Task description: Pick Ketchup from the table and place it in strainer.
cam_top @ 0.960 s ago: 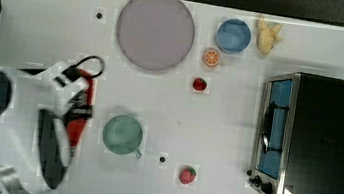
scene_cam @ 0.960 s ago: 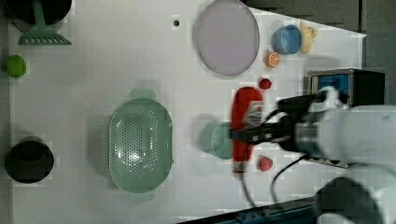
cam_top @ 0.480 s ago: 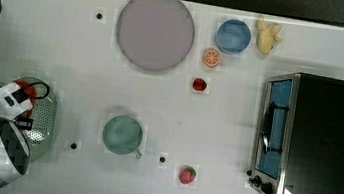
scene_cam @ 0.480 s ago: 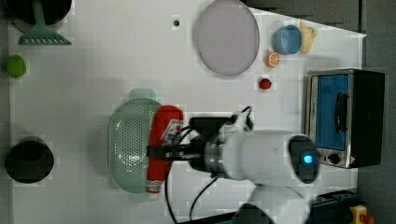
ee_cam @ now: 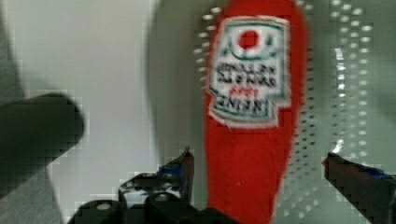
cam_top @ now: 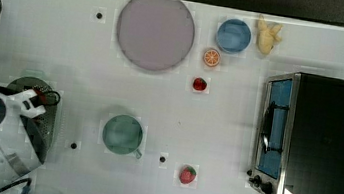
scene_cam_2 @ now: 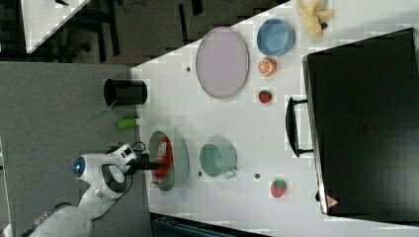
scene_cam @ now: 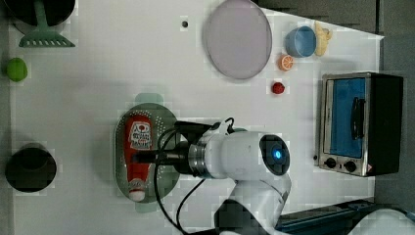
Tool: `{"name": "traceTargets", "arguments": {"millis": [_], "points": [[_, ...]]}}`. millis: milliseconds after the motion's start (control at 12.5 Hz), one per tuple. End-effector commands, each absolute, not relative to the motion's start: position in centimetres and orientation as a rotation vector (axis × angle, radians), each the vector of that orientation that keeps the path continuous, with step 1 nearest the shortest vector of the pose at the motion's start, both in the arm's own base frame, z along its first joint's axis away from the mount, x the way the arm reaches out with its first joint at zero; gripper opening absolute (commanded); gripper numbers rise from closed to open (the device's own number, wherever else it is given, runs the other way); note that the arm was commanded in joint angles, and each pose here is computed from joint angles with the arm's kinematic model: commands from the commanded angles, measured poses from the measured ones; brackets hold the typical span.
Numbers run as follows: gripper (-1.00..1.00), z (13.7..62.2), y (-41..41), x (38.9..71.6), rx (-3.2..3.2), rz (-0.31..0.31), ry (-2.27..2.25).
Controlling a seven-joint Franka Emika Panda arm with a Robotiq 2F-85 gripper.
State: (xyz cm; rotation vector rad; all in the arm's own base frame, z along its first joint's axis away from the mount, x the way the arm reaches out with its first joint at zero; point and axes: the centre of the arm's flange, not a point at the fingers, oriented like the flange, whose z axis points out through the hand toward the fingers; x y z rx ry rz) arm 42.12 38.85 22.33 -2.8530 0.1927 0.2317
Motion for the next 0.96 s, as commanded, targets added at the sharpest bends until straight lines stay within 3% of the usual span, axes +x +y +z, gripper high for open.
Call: {"name": "traceTargets", "arguments": {"millis": [80,480,560,720,960], "points": [[1.00,26.8,37.0,45.2,-2.830,0.098,0.407],[1.00,39.3,30.7,48.7,-2.853,-0.186,0.622],[1.00,41.7,28.4,49.4,-2.864,-0.211,0.699],[1.00,46.3,23.1,49.8,-2.879,-0.180,0.893],[1.00,53.5,15.4,49.2,-2.819,-0.074,1.148]]}}
